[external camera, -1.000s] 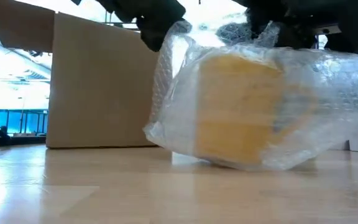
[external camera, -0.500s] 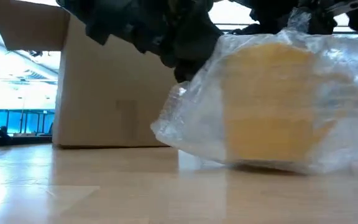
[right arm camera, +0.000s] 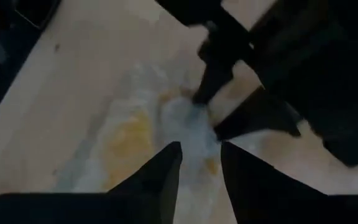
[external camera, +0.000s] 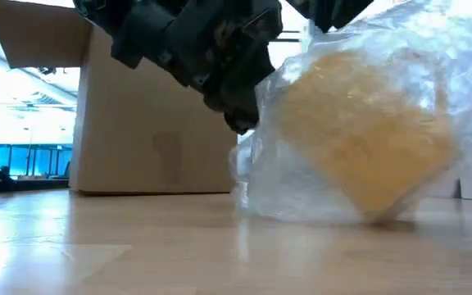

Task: Wrap mug
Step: Wrap the yellow mug with the bubble wrap

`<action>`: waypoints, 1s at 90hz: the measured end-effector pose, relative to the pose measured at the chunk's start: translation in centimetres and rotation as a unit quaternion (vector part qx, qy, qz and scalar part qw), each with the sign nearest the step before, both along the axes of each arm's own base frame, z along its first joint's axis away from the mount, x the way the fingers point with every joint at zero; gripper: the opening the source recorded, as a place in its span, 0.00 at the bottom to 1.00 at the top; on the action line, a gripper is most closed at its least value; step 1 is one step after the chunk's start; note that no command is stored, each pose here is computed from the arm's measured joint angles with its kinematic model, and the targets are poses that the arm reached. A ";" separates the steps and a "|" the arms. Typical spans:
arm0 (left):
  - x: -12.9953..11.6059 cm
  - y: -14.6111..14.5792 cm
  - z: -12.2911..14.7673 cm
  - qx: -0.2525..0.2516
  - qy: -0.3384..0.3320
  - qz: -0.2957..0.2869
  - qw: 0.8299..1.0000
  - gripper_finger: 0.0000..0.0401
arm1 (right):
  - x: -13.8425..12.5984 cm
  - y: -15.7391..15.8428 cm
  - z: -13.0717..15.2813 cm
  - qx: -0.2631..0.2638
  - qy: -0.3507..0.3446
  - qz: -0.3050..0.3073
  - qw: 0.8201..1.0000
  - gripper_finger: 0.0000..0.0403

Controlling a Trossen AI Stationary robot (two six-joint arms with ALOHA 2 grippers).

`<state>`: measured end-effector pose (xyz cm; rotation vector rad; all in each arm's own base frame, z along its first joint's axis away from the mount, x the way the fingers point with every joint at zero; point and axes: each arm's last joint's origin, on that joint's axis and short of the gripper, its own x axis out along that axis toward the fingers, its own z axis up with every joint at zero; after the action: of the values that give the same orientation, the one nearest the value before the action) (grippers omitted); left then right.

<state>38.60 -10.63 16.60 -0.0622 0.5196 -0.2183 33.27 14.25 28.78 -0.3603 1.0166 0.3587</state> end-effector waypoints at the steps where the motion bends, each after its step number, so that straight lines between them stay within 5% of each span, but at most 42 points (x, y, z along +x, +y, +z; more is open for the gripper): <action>1: 0.0 0.0 0.1 0.000 -0.001 -0.001 1.000 0.25 | 0.0 0.0 -0.1 0.002 0.000 0.001 1.000 0.22; 32: 1.4 -0.7 2.7 0.045 -0.016 -0.033 0.998 0.25 | -2.1 0.1 -8.3 0.075 0.078 -0.052 0.993 0.08; 47: 1.8 -0.8 4.8 0.093 0.028 -0.042 0.994 0.25 | -2.6 0.4 -10.0 0.114 0.075 -0.044 0.990 0.03; 71: -2.0 -2.7 8.3 0.164 0.182 0.035 0.969 0.25 | -2.9 0.1 -9.7 0.049 0.089 -0.046 0.994 0.00; 90: -4.9 -7.3 6.4 0.119 0.167 0.095 0.974 0.25 | -3.3 0.5 -8.3 -0.045 0.093 -0.050 0.993 0.00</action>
<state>33.73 -17.98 22.99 0.0871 0.8670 0.0453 30.02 14.73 20.52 -0.3601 1.2311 0.2596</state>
